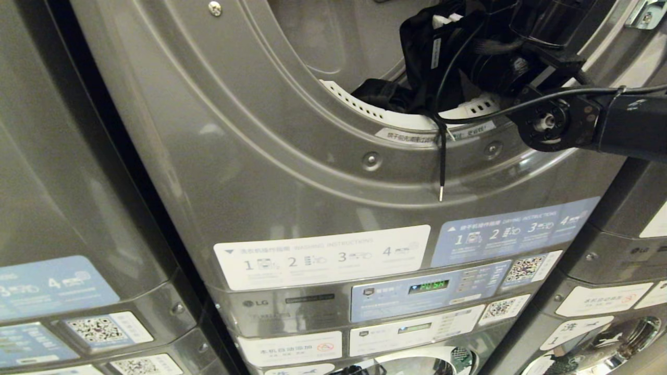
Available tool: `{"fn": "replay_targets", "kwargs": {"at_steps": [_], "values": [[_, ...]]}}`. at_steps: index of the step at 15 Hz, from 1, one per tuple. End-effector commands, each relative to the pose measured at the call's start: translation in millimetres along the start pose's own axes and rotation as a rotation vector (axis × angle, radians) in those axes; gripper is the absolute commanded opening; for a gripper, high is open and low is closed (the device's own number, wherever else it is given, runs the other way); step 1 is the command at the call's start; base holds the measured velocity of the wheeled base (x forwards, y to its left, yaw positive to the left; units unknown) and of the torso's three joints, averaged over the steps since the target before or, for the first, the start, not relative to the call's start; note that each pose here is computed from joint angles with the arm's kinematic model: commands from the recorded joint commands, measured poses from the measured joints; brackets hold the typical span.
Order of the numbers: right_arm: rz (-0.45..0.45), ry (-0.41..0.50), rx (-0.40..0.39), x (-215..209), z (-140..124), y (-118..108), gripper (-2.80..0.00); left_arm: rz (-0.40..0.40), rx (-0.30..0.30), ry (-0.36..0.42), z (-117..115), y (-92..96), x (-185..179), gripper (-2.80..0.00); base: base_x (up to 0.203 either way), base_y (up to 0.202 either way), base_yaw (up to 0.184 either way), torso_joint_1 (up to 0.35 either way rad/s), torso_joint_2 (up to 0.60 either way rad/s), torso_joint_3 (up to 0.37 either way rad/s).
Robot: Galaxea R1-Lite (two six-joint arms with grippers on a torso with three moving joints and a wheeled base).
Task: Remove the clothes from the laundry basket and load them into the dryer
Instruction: Put the clothes in the dryer
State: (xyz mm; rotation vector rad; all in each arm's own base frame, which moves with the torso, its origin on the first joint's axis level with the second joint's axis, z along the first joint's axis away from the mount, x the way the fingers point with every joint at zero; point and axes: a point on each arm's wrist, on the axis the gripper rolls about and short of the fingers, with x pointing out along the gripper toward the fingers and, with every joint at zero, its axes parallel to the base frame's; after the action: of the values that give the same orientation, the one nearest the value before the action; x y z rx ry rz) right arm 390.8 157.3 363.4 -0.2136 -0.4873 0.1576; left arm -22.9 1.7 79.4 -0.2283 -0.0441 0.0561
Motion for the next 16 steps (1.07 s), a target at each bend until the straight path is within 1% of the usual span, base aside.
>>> {"fn": "replay_targets", "kwargs": {"at_steps": [1,5,6,10,13,16], "values": [[0.006,0.020,-0.006,3,-11,3,-2.80,0.007,0.001,0.029,-8,1.8,2,-2.80,0.000,0.000,0.000,0.000,0.00,0.000],[0.015,0.016,-0.009,2,-9,2,-2.80,0.007,0.000,0.027,-8,1.7,2,-2.80,0.000,0.000,0.000,0.000,0.00,0.000],[0.016,0.015,-0.009,2,-8,2,0.00,0.007,0.000,0.027,-8,1.7,2,-2.80,0.000,0.000,0.000,0.000,0.00,0.000],[0.023,-0.007,-0.007,-1,3,-2,0.00,0.007,0.000,0.029,-8,1.8,2,-2.80,0.000,0.000,0.000,0.000,0.00,0.000],[0.052,-0.032,-0.001,-8,24,-8,0.00,0.007,0.002,0.028,-8,1.8,2,-2.80,0.000,0.000,0.000,0.000,0.00,0.000],[0.112,0.063,-0.004,-25,48,-15,0.00,0.007,0.000,0.027,-8,1.7,2,-2.80,0.000,0.000,0.000,0.000,0.00,0.000]]}}
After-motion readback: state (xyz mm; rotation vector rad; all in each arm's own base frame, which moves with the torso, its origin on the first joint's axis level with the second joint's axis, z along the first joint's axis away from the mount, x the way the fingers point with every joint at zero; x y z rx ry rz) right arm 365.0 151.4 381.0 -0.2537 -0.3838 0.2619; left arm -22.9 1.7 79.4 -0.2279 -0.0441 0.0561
